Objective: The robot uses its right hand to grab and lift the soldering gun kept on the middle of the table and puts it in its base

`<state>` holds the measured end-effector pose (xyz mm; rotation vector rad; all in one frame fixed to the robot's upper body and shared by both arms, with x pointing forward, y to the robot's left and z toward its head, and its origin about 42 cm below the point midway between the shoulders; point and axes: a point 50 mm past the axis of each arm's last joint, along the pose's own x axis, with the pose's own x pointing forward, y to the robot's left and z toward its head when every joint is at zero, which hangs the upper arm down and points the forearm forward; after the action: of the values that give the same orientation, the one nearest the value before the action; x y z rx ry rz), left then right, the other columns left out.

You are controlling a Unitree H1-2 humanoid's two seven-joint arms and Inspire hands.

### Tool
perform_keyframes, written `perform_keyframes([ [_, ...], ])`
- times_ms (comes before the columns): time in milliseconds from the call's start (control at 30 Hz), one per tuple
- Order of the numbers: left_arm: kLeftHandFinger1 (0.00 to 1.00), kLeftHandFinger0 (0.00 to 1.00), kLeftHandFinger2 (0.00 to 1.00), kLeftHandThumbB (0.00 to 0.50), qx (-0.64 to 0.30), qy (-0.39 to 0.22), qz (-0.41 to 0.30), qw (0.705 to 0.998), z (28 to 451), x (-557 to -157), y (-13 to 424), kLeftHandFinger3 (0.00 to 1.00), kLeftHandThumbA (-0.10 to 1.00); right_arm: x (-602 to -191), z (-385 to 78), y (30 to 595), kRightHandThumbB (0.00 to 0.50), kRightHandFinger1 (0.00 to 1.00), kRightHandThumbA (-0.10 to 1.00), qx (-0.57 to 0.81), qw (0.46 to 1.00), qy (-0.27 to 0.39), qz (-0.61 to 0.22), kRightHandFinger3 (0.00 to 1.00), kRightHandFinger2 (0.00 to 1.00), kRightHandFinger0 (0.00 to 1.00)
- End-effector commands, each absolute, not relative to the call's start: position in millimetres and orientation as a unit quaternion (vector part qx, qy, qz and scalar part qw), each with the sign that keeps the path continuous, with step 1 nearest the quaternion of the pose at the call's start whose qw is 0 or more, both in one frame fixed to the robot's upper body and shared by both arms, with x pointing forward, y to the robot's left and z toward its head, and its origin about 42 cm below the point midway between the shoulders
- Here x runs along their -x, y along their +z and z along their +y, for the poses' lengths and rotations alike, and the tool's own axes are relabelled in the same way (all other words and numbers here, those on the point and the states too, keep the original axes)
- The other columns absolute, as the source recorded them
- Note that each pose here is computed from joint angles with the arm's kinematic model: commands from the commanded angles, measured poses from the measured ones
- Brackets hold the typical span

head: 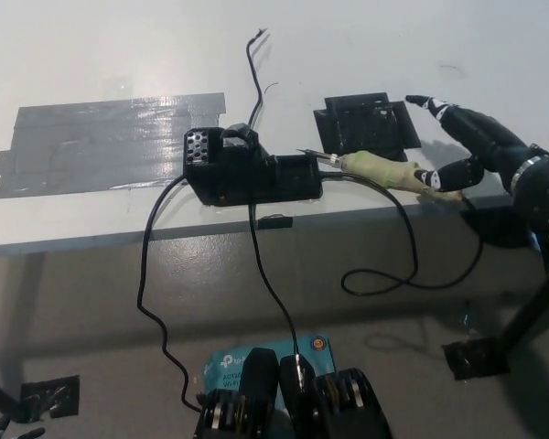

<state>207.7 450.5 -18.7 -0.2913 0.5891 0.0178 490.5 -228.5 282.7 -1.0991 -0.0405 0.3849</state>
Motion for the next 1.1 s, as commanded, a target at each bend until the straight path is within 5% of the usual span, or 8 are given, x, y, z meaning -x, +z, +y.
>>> perform_keyframes([
  [0,0.37,0.02,0.54,0.500,0.131,-0.003,0.280,0.951,465,-210,-8,0.64,0.70,-497,-224,308,0.294,1.00,0.68,0.529,0.829,0.174,-0.043,1.00,1.00,1.00],
  [300,0.40,0.04,0.57,0.500,0.122,-0.017,0.280,0.952,462,-211,-9,0.67,0.71,-509,-222,305,0.300,1.00,0.69,0.533,0.830,0.164,-0.017,1.00,1.00,1.00],
  [567,0.38,0.02,0.54,0.500,0.125,-0.021,0.283,0.951,455,-215,-9,0.64,0.70,-515,-227,302,0.261,1.00,0.54,0.526,0.837,0.150,-0.008,1.00,1.00,1.00],
  [1067,0.36,0.01,0.53,0.500,0.131,-0.027,0.280,0.951,447,-223,-7,0.65,0.70,-521,-201,291,0.295,1.00,0.54,0.516,0.840,0.165,-0.006,1.00,1.00,1.00],
])
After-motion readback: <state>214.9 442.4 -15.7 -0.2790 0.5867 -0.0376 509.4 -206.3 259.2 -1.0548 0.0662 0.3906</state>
